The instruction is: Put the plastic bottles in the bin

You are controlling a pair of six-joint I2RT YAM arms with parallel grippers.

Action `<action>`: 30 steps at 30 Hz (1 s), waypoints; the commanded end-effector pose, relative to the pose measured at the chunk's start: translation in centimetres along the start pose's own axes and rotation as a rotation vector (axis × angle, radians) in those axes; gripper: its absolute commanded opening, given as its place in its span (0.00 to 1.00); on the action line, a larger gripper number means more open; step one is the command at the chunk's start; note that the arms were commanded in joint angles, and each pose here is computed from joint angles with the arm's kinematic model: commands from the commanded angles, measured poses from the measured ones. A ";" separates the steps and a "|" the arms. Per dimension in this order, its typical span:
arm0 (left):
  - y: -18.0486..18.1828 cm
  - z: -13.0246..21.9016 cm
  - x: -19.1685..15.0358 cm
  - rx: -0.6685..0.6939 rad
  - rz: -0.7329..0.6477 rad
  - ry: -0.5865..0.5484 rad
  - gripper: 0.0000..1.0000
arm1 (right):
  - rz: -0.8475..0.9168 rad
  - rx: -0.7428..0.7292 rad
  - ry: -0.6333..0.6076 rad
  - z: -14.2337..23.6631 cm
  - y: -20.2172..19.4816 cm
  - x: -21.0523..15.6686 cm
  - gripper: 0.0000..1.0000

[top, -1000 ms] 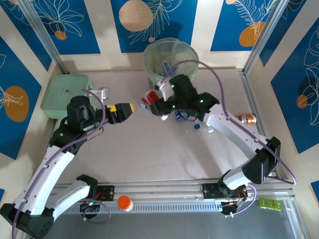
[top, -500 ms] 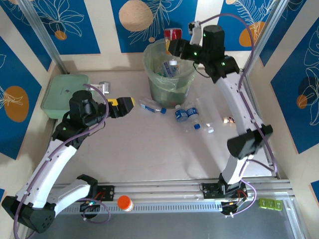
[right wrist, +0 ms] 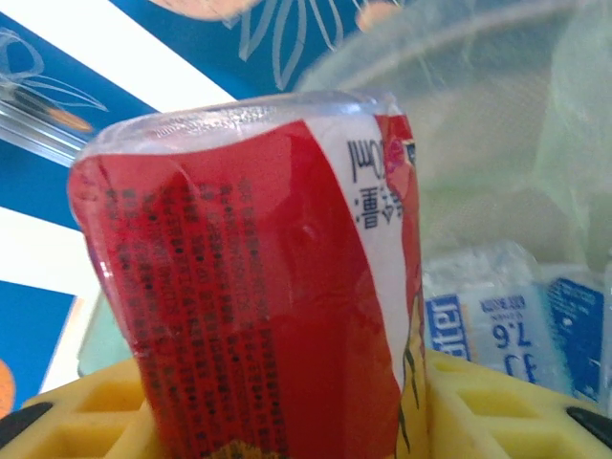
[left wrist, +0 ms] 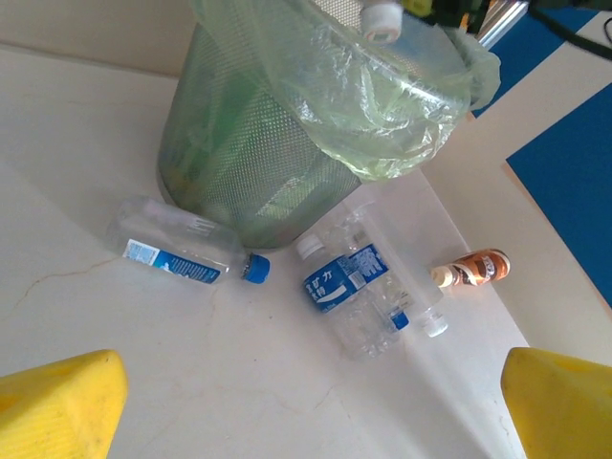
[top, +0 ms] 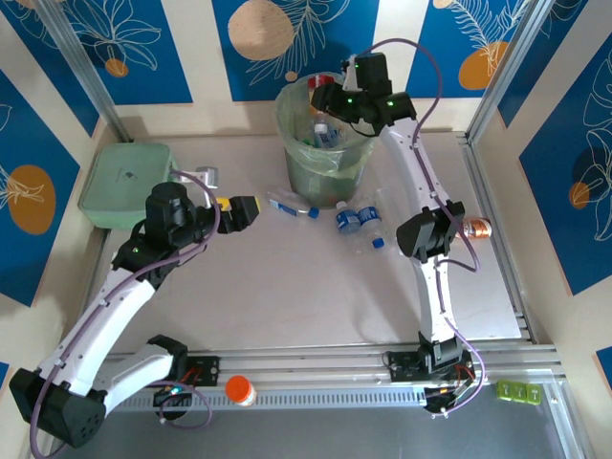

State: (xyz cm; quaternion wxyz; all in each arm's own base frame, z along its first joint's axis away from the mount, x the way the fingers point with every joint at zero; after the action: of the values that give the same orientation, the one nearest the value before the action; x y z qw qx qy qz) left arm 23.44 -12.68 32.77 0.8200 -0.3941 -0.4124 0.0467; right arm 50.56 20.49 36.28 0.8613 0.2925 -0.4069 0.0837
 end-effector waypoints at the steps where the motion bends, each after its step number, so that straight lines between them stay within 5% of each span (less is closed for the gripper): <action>1: -0.1 -0.2 0.0 -0.006 -0.037 -0.024 1.00 | -0.013 -0.070 0.076 -1.4 -0.8 -1.9 0.50; 9: -0.3 -0.1 -0.2 -0.017 -0.043 -0.020 0.99 | 0.026 -0.116 0.179 -4.5 -2.5 -4.6 0.53; 15: -0.4 0.1 -0.2 -0.015 -0.046 -0.028 0.99 | 0.033 -0.114 0.200 -4.9 -2.7 -5.0 0.68; 22: -0.3 0.0 -0.1 -0.008 -0.048 -0.033 0.99 | 0.080 -0.111 0.109 -1.5 -1.0 -2.4 0.83; 30: -0.2 0.2 0.1 0.008 -0.049 -0.048 0.99 | 0.159 -0.084 -0.042 5.0 2.4 1.3 0.83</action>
State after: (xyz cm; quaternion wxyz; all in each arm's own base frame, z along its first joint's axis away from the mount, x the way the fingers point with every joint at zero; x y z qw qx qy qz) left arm 23.45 -12.80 32.33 0.8225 -0.3828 -0.4181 0.0459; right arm 50.11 20.86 33.58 0.8915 0.2207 -0.3786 0.1148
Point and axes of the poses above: each hand's point on the last joint's axis, 136 mm out from that joint toward the fingers, its own z axis back along the fingers, its own y axis along the line the jaws close on, x = y × z, the point moved 8 cm from there along z, back along the fingers, and after that the axes turned 13 degrees about z, right-handed, at the moved point
